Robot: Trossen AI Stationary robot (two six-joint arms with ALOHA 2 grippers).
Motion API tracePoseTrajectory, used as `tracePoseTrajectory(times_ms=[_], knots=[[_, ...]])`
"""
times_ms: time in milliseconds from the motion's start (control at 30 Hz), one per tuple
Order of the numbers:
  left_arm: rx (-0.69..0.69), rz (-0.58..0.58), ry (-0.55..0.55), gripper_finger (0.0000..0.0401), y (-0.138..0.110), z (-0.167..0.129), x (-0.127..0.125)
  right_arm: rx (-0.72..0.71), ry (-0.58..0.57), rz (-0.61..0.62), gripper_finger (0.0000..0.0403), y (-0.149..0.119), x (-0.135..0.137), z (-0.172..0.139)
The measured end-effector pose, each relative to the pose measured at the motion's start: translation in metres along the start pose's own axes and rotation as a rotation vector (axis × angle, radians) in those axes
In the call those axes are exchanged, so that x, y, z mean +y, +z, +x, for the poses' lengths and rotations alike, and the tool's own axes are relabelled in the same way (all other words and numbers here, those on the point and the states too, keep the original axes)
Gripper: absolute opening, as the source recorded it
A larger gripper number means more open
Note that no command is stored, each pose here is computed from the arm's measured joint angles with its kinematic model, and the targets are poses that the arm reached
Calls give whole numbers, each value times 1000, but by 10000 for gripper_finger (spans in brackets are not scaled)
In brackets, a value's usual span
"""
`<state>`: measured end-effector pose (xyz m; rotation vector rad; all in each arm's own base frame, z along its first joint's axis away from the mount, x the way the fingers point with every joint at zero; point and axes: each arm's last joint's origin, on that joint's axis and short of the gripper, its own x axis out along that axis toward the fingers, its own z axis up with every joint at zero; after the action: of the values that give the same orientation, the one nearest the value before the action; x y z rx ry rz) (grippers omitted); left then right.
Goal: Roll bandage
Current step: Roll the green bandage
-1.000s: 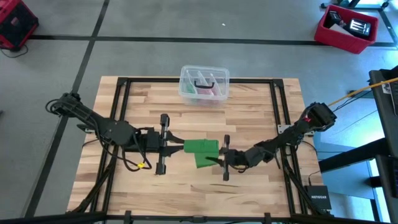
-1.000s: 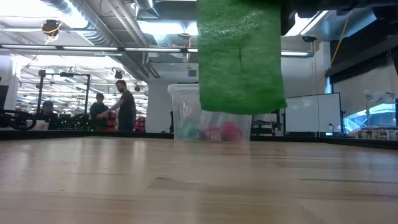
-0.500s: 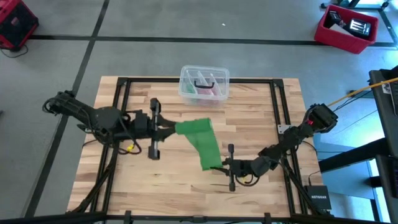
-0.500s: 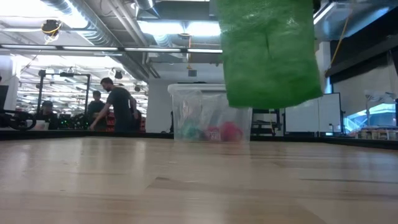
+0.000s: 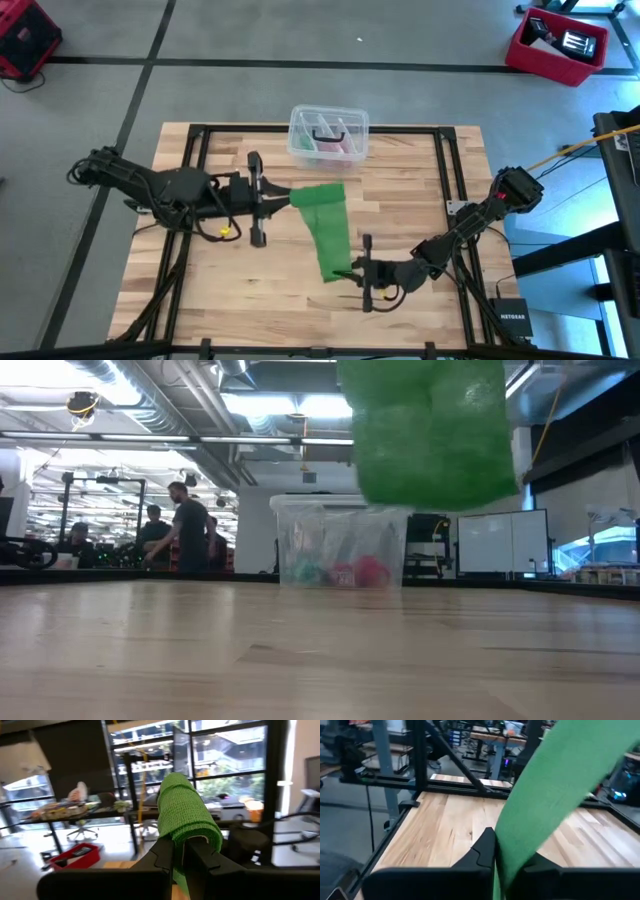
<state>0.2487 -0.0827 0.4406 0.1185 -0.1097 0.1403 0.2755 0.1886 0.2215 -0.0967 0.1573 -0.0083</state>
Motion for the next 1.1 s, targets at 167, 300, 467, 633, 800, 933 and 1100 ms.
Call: tracePoseTrajectory(times_ms=[167, 300, 467, 633, 800, 933, 1100], knots=[[4, 4, -59, 17, -4, -3, -9, 31, -30, 90, 65, -4, -3, 1], [17, 4, -74, 17, -7, -4, -12, 46, -41, 88, 132, -5, -3, 1], [21, -1, -79, 17, -8, -5, -13, 47, -46, 59, 206, 8, -11, -10], [21, -3, -79, 17, -8, -5, -13, 97, -45, 73, 244, 26, -27, -32], [20, -7, -79, 17, -7, -5, -13, 74, -73, 118, 252, 37, -37, -43], [23, -17, -80, 17, -9, -3, -15, 31, -104, 103, 253, 40, -42, -33], [28, -28, -131, 17, -12, 0, -20, 54, -189, 51, 253, 33, -55, -19]])
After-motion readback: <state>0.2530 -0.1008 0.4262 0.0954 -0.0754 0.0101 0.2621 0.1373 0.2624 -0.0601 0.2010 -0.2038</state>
